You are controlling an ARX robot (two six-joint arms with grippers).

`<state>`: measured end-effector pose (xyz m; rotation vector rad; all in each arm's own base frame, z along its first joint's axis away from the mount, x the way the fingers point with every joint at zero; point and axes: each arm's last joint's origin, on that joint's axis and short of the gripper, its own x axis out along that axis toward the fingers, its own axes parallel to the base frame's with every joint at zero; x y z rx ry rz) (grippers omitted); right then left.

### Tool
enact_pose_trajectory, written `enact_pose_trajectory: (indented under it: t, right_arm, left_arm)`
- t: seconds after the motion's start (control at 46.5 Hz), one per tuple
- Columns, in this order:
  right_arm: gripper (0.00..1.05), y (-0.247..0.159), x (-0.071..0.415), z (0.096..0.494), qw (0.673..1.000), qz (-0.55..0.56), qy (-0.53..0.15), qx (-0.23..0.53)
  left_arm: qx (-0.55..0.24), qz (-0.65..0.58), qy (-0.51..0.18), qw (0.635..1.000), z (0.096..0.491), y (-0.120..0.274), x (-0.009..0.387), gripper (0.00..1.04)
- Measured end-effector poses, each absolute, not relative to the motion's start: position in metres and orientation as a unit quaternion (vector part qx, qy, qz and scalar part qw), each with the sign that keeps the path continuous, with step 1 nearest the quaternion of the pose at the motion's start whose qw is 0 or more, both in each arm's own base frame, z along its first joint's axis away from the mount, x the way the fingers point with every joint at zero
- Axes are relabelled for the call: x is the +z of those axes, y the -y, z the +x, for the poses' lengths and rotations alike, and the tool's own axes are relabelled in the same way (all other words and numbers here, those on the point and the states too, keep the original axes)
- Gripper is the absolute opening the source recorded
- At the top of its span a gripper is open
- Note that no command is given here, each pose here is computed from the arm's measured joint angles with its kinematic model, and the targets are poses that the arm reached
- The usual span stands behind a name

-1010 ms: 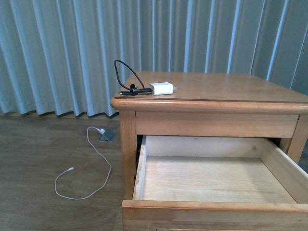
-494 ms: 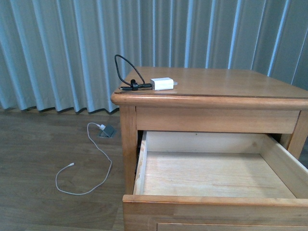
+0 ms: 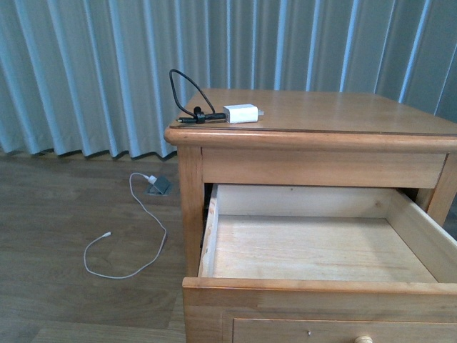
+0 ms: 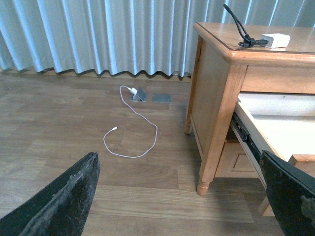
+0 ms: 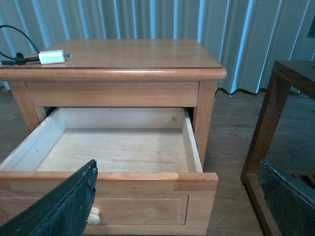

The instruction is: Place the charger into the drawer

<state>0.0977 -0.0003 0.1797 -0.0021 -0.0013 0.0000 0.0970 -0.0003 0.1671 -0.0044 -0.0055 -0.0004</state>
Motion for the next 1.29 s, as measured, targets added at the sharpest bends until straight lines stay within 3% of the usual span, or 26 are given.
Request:
enact_pose_trajectory:
  t: [0.043,0.107,0.193,0.236,0.408,0.709,1.032,1.29]
  right_arm:
    - [0.96,0.000,0.180,0.098,1.000,-0.001,0.001,0.000]
    - [0.96,0.000,0.180,0.098,1.000,-0.001,0.000,0.000]
    - [0.96,0.000,0.179,0.098,1.000,-0.001,0.001,0.000]
    - [0.96,0.000,0.179,0.098,1.000,-0.001,0.001,0.000]
    - [0.96,0.000,0.180,0.098,1.000,-0.001,0.001,-0.001]
    - [0.96,0.000,0.180,0.098,1.000,-0.001,0.001,-0.001]
    - [0.96,0.000,0.180,0.098,1.000,-0.001,0.001,-0.001]
    - [0.96,0.000,0.180,0.098,1.000,-0.001,0.001,-0.001]
  left_arm:
    - [0.019,-0.007,-0.005,1.000,0.098,0.000,0.166,0.99]
    - [0.137,-0.031,-0.047,0.989,0.101,0.002,0.166,0.99]
    - [0.306,-0.024,-0.078,0.949,0.109,0.006,0.165,0.99]
    - [0.319,-0.029,-0.068,0.945,0.117,0.007,0.175,0.99]
    - [0.218,-0.026,-0.044,0.975,0.170,0.024,0.228,0.99]
    - [-0.001,0.106,-0.060,0.993,0.317,0.123,0.299,0.99]
    - [-0.085,0.146,-0.078,0.982,0.434,0.188,0.288,0.99]
    - [-0.137,0.122,-0.102,0.978,0.478,0.210,0.260,0.99]
